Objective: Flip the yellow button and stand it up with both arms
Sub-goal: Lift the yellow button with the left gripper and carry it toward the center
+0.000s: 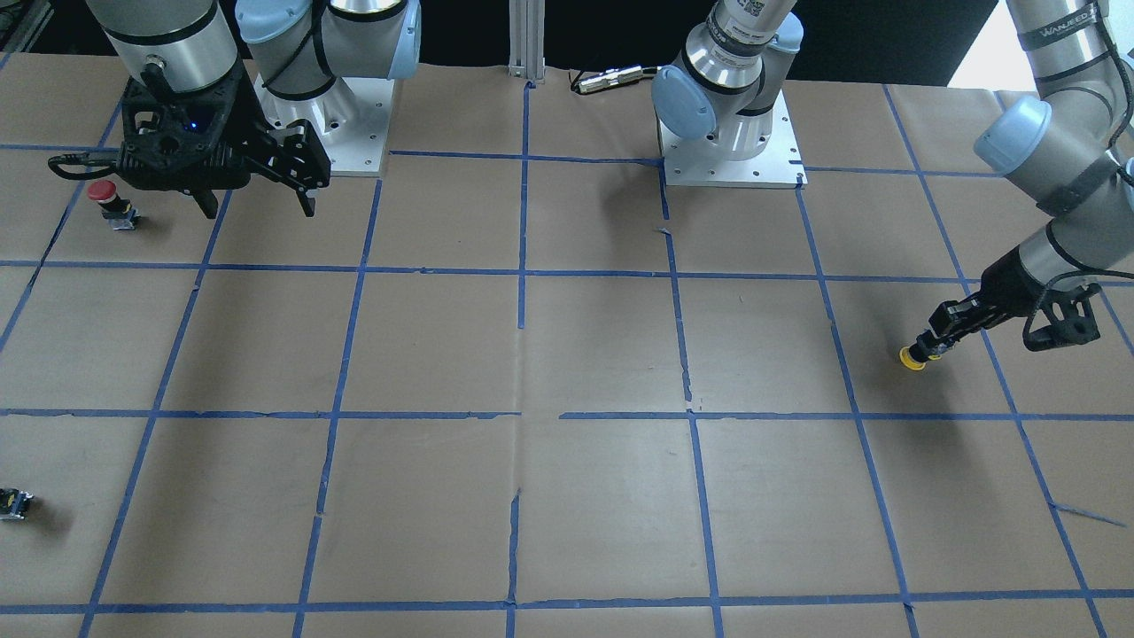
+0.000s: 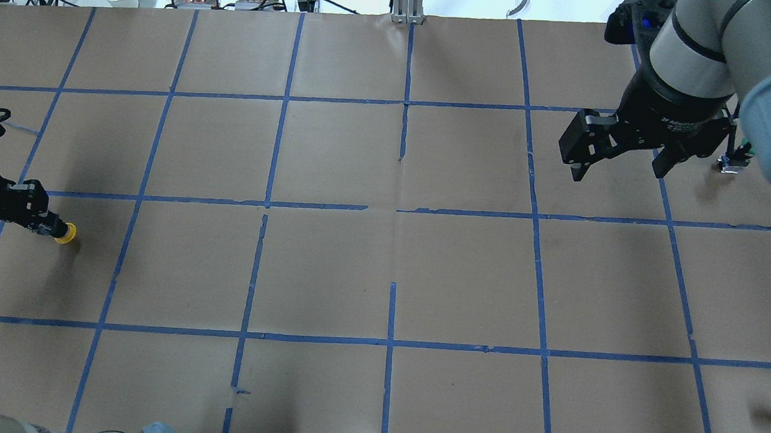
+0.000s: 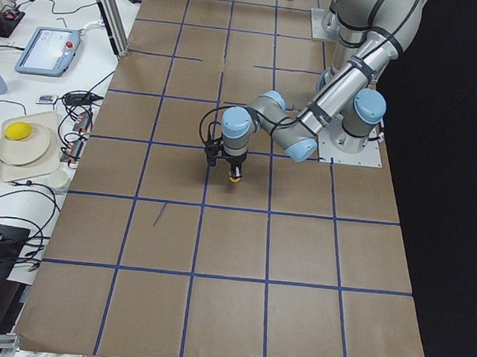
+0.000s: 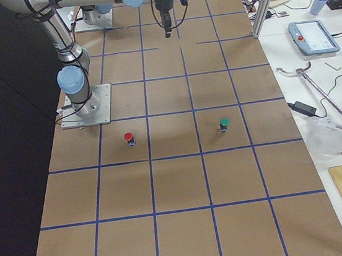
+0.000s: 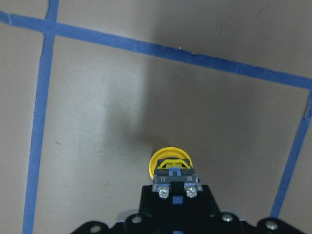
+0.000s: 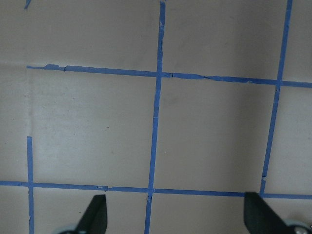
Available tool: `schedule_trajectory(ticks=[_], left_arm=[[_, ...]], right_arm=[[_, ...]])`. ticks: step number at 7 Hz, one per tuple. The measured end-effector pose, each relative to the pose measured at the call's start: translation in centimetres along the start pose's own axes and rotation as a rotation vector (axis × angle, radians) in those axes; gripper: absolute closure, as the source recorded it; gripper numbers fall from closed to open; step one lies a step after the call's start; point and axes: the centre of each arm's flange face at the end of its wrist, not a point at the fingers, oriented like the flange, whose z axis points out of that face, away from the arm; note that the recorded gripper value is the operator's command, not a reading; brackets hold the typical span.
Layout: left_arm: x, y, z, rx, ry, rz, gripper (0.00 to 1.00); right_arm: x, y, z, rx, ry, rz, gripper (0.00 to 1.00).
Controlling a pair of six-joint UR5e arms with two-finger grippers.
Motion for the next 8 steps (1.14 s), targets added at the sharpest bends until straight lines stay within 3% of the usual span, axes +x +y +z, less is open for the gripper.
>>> schedule_trajectory(ticks=[2, 3, 4, 5, 7, 8], left_arm=[[7.0, 0.3, -0.7, -0.017, 0.255, -0.184, 0.92], [11.7, 0.4, -0.2, -0.059, 0.39, -0.271, 0.92], [16.7, 0.7, 0.5, -0.121, 0.524, -0.349, 0.94], [21.8, 1.8, 1.4, -0.207, 0.651, -0.414, 0.97], [30.8, 5.7, 2.4, -0.406, 0.892, -0.526, 0.98], [34.2, 7.6, 1.6, -0.5, 1.013, -0.58, 0.98]], right_arm=[[0.0, -0.5, 0.4, 0.001, -0.008, 0.003, 0.0], [0.1, -0.8, 0.6, -0.005, -0.012, 0.043, 0.0], [-0.1, -1.0, 0.6, -0.009, -0.04, 0.159, 0.0], [-0.9, -1.2, 0.4, -0.018, -0.127, 0.332, 0.0], [-2.6, -1.7, -1.3, -0.088, -0.389, 0.717, 0.0], [-2.8, -2.1, -2.7, -0.13, -0.505, 0.858, 0.0]])
